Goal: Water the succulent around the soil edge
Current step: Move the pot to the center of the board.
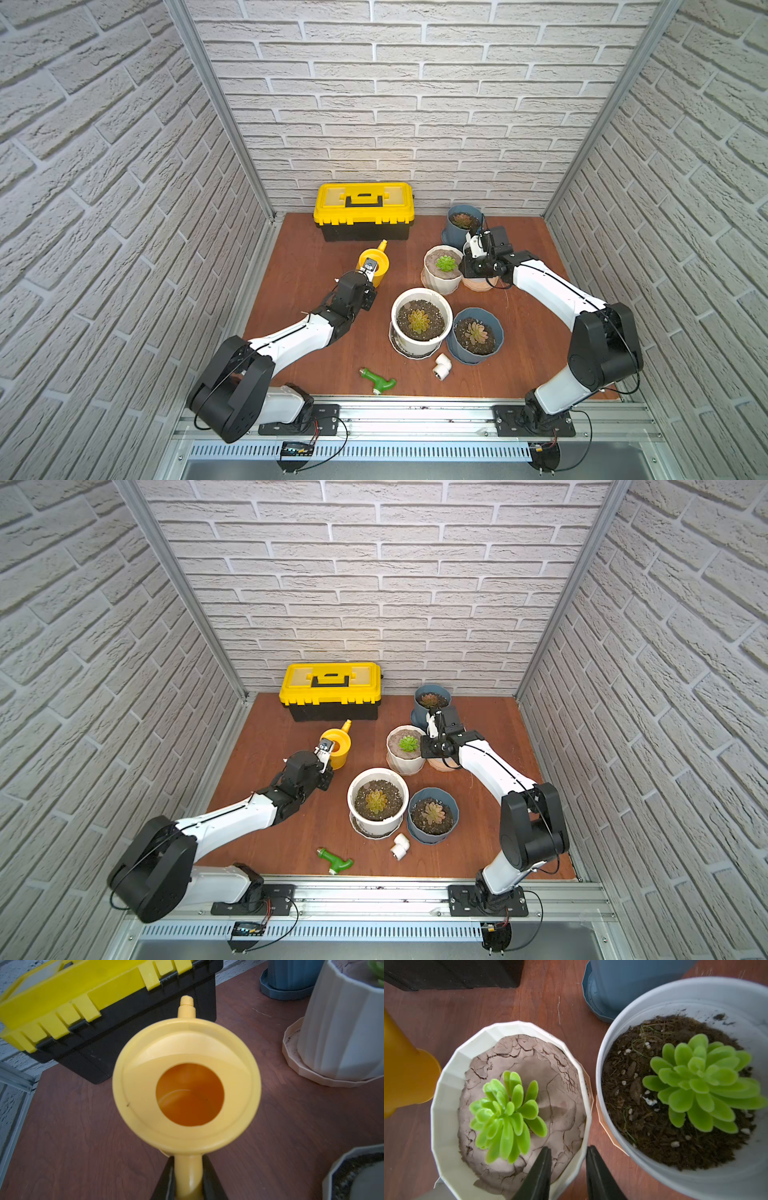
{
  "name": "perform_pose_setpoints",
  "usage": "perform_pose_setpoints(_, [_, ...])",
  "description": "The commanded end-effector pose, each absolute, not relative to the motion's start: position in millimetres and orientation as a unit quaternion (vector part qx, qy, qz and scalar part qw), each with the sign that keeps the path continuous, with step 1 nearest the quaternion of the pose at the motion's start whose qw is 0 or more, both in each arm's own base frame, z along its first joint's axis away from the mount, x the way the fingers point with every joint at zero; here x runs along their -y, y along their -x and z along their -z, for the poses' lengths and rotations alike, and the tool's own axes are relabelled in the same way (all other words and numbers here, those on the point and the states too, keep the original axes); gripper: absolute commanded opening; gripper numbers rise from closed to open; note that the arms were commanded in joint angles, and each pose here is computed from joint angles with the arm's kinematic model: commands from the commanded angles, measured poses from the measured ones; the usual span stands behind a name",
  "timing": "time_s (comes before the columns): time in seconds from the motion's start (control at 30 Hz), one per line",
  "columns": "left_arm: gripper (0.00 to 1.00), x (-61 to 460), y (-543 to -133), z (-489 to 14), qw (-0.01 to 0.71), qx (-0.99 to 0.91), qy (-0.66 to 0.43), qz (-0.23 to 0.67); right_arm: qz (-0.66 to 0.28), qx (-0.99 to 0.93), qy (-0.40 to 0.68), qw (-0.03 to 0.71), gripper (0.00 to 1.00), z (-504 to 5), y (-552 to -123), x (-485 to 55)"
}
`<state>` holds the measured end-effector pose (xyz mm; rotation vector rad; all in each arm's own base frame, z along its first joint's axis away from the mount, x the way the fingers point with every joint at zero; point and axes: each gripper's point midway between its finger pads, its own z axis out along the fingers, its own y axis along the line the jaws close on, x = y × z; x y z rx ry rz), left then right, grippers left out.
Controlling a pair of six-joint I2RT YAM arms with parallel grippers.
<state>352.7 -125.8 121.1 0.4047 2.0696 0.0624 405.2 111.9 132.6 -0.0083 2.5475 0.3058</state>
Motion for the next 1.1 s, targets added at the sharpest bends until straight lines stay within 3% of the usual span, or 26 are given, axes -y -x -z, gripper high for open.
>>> perform_pose_setpoints(0.0, [0.04, 120, -343, -130, 0.512, -0.849, -0.132, -0.008, -0.146, -0.946, 0.011, 0.288, 0.32, -134, -406, -135])
perform_pose_setpoints(0.77, [0.14, 57, -282, -113, 0.506, -0.862, 0.012, -0.031, -0.259, -0.922, 0.07, 0.28, 0.29, -133, -472, -291])
perform_pose_setpoints(0.9, [0.21, 60, -280, -110, 0.505, -0.863, 0.012, -0.02, -0.253, -0.917, 0.081, 0.296, 0.34, -152, -477, -290])
perform_pose_setpoints(1.07, [0.35, 63, -279, -108, 0.506, -0.863, 0.012, -0.008, -0.213, -0.908, 0.07, 0.355, 0.43, -198, -483, -250])
